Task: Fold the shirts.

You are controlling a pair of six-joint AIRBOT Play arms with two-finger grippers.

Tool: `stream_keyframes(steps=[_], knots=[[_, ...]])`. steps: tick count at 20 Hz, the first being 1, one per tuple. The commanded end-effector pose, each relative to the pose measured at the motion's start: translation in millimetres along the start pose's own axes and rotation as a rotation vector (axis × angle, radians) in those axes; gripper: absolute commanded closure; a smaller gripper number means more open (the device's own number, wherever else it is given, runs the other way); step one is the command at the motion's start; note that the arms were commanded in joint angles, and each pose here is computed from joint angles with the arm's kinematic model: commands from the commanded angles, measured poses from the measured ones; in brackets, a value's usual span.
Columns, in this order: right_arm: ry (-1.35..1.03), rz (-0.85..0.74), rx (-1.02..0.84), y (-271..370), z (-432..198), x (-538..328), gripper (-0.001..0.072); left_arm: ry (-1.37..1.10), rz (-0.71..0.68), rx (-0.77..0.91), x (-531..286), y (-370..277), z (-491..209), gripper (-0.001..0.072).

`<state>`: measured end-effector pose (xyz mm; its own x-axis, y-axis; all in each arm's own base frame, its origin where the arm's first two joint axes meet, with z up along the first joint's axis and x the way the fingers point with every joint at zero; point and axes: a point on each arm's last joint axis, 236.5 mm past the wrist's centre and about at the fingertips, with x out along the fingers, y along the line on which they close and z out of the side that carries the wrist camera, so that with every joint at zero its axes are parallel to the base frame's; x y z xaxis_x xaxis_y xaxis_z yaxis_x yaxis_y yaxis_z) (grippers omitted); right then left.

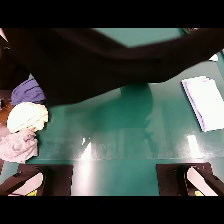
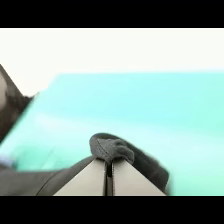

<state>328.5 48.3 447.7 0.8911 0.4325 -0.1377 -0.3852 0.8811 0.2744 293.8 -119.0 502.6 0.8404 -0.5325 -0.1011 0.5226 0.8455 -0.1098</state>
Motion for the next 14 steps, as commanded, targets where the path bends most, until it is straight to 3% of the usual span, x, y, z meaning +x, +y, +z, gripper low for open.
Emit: stream_keyframes(steps=[1,5,8,11,14], knots=[[-0.238,-0.087,-0.178,47.3,81.3,-57.9,0.0694,-0.327,0.072,0.113,-85.4,-40.6,74.6,0.0684],[-0.399,-0.365,-0.232,32.4,106.6,-119.5,0.0694,-0.495,0.125,0.186,-144.0,-65.8,102.7,0.0684],[-0.382,-0.483,-0.211,7.6,92.5,-131.5,0.0695,-0.417,0.212,0.165,-126.3,-33.7,87.7,0.0684],[-0.182,-0.477,-0.109,-29.3,60.0,-92.7,0.0695,-0.15,0.234,0.01,-50.8,24.6,15.3,0.0684],[0.171,-0.475,0.079,-91.3,-9.7,-38.5,0.0695,0.274,0.219,-0.149,26.3,77.4,-107.8,0.0683]])
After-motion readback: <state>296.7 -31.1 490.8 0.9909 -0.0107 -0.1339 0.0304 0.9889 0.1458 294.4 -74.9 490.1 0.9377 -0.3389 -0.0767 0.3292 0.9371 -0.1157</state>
